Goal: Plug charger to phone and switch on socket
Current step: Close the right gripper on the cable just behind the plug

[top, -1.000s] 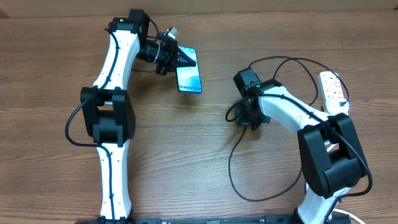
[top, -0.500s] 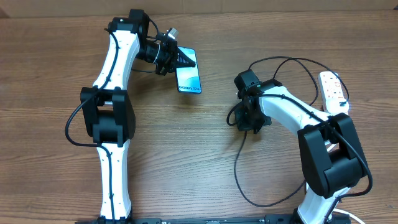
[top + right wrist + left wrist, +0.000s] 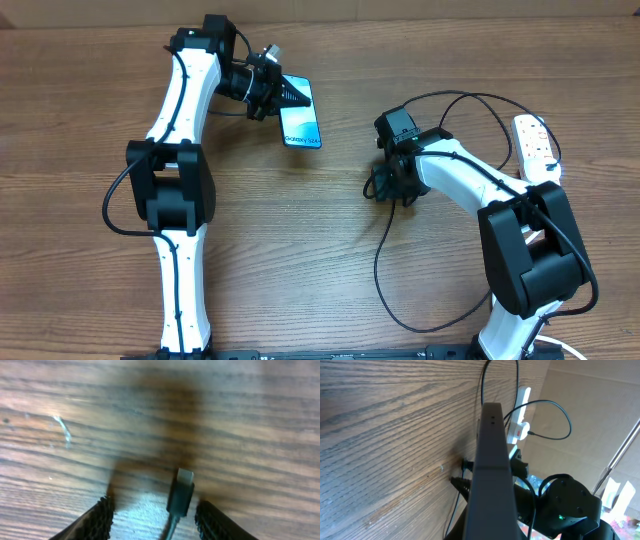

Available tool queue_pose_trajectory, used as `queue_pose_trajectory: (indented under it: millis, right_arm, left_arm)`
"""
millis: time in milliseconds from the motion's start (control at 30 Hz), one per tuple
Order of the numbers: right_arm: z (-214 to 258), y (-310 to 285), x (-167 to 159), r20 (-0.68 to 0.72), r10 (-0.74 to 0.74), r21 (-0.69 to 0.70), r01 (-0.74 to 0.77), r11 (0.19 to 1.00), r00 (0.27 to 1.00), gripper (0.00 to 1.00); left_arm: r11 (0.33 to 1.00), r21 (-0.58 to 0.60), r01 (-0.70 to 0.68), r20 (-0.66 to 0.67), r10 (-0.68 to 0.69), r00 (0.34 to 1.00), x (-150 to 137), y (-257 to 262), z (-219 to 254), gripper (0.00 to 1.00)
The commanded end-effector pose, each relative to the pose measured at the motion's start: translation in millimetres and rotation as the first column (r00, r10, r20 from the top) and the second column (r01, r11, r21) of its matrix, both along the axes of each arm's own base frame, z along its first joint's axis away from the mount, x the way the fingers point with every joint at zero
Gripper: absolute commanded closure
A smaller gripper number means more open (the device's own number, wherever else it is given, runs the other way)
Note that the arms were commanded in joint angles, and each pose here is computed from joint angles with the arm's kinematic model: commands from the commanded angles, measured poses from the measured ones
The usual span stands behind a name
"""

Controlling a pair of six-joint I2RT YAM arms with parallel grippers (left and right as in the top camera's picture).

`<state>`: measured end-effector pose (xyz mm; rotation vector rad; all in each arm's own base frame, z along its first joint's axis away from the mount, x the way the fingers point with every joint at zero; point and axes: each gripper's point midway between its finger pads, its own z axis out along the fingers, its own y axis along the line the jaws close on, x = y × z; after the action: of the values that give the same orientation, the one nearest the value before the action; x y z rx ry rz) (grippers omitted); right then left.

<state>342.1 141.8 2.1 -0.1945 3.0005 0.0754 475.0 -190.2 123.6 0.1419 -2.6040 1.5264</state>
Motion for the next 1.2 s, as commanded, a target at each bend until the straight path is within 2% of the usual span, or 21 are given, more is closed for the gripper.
queue_pose_trajectory:
  millis: [0, 300, 367, 433, 733, 933, 1167]
  right_arm:
    - [-6, -3, 1, 0.003, -0.067, -0.008, 0.067, 0.998, 0.998, 0.51]
    - [-8, -8, -10, -0.043, -0.098, -0.031, 0.097, 0.995, 0.994, 0.57]
    - [-8, -10, -9, -0.037, -0.101, -0.044, 0.099, 0.994, 0.994, 0.58]
    - [-8, -13, -9, -0.033, -0.103, -0.059, 0.101, 0.993, 0.994, 0.64]
    - [-9, -15, -7, -0.024, -0.138, -0.068, 0.136, 0.988, 0.990, 0.69]
    - [-8, -21, -7, -0.011, -0.185, -0.095, 0.183, 0.979, 0.983, 0.77]
    - [-8, -20, -3, 0.002, -0.185, -0.087, 0.184, 0.979, 0.983, 0.77]
  left_arm:
    - [0.999, -0.030, -0.015, 0.020, 0.015, 1.000, 3, 2, 19, 0.96]
    - [0.999, -0.030, -0.015, 0.020, 0.015, 1.000, 3, 2, 19, 0.96]
    - [0.999, -0.030, -0.015, 0.020, 0.015, 1.000, 3, 2, 19, 0.96]
    - [0.999, -0.030, -0.015, 0.020, 0.015, 1.000, 3, 2, 19, 0.96]
    - [0.999, -0.029, -0.015, 0.020, 0.015, 1.000, 3, 2, 19, 0.96]
    - [0.999, -0.029, -0.015, 0.020, 0.015, 1.000, 3, 2, 19, 0.96]
    - [0.999, -0.029, -0.015, 0.020, 0.015, 1.000, 3, 2, 19, 0.96]
